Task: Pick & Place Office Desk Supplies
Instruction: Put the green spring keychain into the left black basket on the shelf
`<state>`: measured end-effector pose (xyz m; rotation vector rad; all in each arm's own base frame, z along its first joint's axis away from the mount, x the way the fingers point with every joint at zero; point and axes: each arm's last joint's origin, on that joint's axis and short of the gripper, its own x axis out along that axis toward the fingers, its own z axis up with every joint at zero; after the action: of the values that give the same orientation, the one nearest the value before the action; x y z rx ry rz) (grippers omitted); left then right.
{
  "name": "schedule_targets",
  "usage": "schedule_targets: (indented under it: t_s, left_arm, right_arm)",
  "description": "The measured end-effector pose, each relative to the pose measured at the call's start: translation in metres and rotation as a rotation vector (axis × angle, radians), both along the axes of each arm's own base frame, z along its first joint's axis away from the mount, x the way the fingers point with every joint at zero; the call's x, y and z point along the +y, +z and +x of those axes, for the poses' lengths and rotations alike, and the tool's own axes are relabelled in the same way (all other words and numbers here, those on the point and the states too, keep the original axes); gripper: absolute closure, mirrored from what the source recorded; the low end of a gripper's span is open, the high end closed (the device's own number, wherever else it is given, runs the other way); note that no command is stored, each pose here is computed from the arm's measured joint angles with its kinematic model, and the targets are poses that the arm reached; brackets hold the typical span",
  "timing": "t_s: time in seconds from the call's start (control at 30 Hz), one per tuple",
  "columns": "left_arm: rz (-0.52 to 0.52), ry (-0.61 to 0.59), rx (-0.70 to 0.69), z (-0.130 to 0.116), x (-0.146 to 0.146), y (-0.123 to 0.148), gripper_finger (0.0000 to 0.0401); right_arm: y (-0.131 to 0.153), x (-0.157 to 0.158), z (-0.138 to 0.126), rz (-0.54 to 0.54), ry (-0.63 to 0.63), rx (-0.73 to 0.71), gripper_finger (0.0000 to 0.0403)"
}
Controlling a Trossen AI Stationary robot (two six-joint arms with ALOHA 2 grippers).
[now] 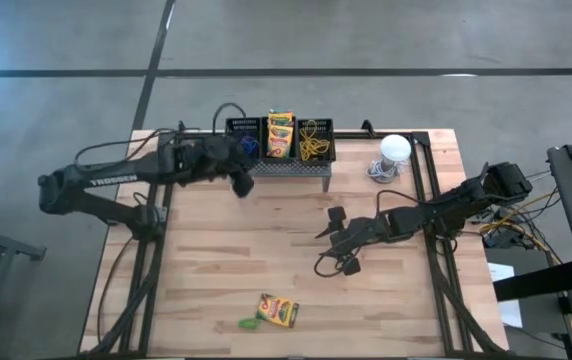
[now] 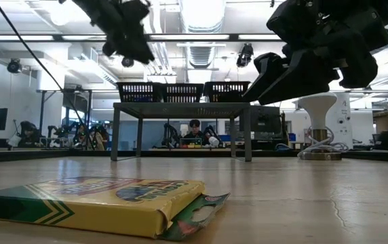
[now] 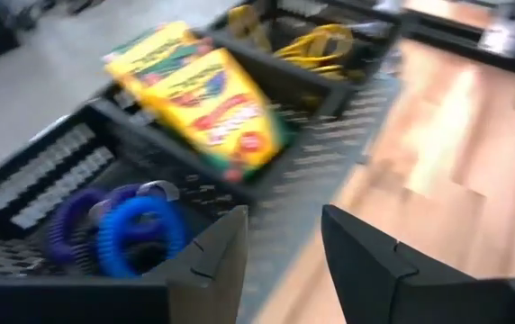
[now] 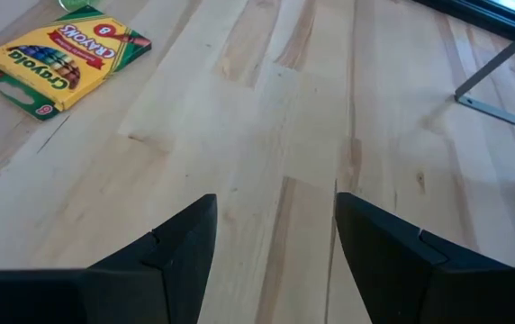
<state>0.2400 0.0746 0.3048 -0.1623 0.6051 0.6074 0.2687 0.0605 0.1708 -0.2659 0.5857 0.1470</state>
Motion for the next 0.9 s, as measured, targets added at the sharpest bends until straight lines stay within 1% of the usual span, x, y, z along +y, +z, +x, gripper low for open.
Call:
schedule_targets:
  t_s: [0.13, 0.3, 0.47, 0.57, 0.67, 0.73, 0.9]
  left_arm:
    - [0.043, -0.097, 0.005, 0.01, -0.036, 0.0, 0.0266]
    - [0.087, -0.281, 0.011, 0.016, -0.096, -0.011, 0.0272]
    - [0.117, -0.471, -0.022, 0.01, -0.154, -0.036, 0.0272]
    - [0.121, -0.561, -0.061, 0.002, -0.181, -0.056, 0.0272]
    - [0.123, -0.601, -0.126, -0.003, -0.198, -0.075, 0.0272]
    - [0.112, -0.62, -0.179, -0.005, -0.206, -0.087, 0.0272]
    - [0.093, -0.631, -0.248, -0.006, -0.211, -0.114, 0.0272]
  right_arm:
    - [-0.001, -0.001, -0.001, 0.002, -0.003, 0.003, 0.0179]
    - [0.0, -0.001, 0.0, 0.007, -0.005, -0.019, 0.0179]
    - [0.0, -0.001, 0.0, 0.015, -0.005, -0.043, 0.0179]
    - [-0.002, -0.001, -0.002, 0.057, -0.01, -0.041, 0.0179]
    - [-0.004, 0.001, -0.004, 0.135, 0.04, -0.052, 0.0179]
    - [-0.003, 0.004, -0.004, 0.198, 0.057, -0.099, 0.0179]
    - [-0.002, 0.011, -0.009, 0.286, 0.064, -0.194, 0.0179]
